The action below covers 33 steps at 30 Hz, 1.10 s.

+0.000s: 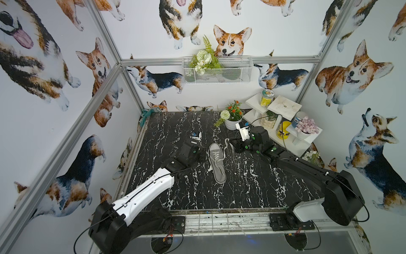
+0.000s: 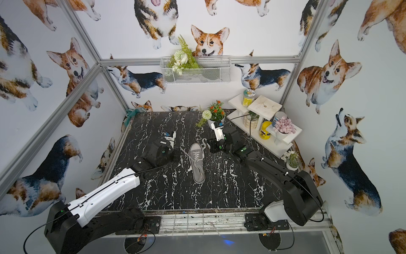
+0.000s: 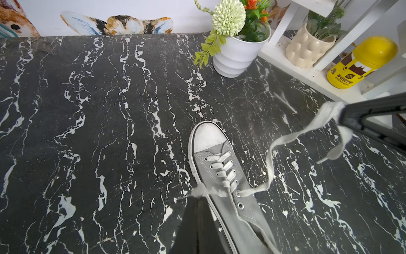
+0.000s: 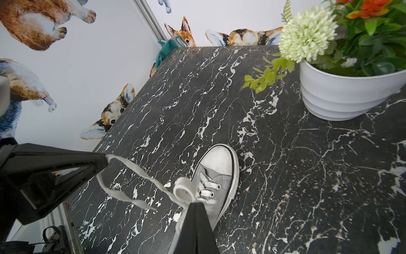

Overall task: Tie the shoes
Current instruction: Cross the shoelace with the shoelace.

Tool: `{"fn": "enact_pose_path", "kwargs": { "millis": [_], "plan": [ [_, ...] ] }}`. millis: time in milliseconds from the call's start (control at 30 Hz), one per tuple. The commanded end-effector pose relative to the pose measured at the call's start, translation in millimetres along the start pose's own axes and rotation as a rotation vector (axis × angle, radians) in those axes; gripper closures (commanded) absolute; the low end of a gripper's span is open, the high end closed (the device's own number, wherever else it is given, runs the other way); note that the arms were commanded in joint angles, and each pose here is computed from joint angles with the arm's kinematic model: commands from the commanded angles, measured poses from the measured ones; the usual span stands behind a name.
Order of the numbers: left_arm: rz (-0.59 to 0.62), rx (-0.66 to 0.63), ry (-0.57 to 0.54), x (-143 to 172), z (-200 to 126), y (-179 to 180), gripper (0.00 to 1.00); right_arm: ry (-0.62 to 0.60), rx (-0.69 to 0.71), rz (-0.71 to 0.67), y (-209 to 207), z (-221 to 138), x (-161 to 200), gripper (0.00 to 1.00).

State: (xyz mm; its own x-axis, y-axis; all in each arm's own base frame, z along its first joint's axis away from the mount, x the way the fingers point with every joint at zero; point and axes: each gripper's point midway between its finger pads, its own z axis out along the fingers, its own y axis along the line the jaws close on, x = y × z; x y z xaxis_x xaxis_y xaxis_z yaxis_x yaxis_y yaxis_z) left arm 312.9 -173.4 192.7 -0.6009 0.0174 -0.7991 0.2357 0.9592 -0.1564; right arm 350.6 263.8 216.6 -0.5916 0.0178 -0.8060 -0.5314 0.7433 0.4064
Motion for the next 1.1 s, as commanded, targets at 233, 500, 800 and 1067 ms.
{"fn": "enact_pose_path", "kwargs": {
  "millis": [233,500,800,1067],
  "plan": [
    [-0.012,0.031,0.062,27.7,-14.5,4.2,1.0,-0.036,-0.089,-0.014,34.7,27.4,-25.3,1.0],
    [-0.065,0.099,0.101,60.3,-18.9,2.1,1.0,0.061,-0.185,-0.024,63.0,81.7,-2.8,1.0],
    [-0.103,0.101,0.117,79.4,-22.1,7.8,1.0,0.186,-0.284,-0.035,88.9,126.1,37.6,1.0],
    [-0.131,0.117,0.141,94.0,-21.5,8.1,1.0,0.222,-0.284,0.022,85.8,161.7,58.9,1.0]
  ]
}}
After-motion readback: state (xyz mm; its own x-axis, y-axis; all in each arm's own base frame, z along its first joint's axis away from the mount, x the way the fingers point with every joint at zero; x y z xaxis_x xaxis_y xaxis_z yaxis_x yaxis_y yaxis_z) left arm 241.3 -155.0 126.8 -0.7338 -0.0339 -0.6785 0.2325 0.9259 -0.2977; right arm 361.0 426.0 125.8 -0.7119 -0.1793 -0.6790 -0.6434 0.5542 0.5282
